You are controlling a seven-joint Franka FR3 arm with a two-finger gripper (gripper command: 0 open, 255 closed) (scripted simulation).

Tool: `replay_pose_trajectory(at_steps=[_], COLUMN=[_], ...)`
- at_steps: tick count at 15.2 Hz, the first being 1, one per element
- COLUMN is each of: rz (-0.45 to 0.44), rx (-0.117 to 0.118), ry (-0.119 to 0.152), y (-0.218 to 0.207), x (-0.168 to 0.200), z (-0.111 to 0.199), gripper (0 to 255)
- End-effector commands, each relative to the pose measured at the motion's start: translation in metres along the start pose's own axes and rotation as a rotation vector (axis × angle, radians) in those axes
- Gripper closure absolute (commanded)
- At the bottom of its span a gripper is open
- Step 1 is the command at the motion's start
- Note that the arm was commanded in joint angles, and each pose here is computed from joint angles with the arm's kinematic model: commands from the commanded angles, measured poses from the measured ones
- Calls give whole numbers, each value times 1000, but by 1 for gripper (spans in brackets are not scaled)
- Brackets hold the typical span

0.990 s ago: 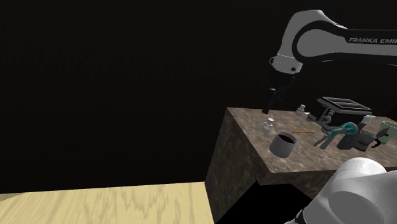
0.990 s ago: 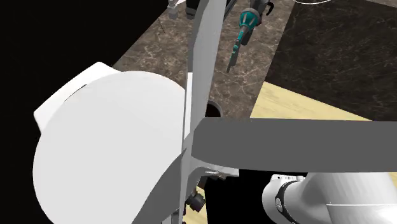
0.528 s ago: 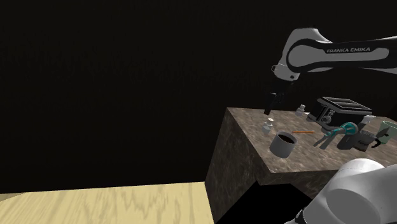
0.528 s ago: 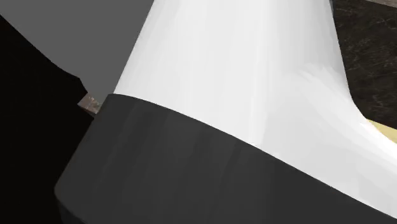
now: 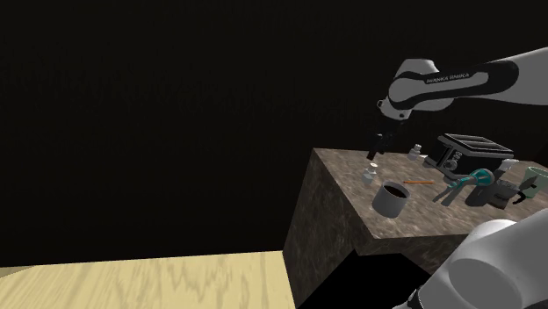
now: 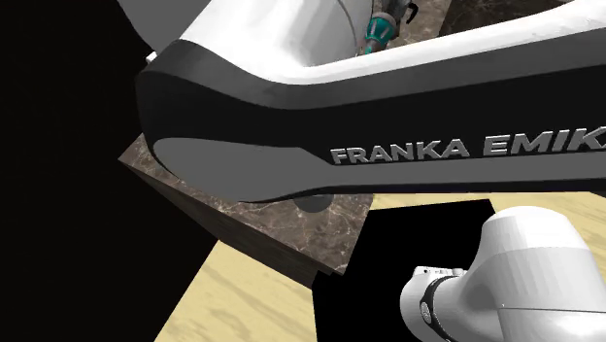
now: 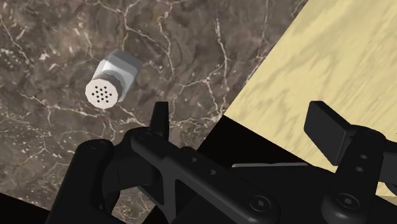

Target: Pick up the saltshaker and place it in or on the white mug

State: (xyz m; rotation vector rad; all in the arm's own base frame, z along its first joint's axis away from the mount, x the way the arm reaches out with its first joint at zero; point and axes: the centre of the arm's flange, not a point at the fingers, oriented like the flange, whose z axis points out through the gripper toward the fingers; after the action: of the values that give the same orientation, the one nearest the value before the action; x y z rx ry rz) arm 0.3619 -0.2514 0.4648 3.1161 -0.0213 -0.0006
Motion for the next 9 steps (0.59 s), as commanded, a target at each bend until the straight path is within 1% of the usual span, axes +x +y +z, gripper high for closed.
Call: replay_pose_trajectory(at_steps=[1, 9], rz=[2, 13], rx=[3, 18], ry=[5, 20], y=[25, 117], x=[3, 18], z=[10, 57], gripper=[0, 0])
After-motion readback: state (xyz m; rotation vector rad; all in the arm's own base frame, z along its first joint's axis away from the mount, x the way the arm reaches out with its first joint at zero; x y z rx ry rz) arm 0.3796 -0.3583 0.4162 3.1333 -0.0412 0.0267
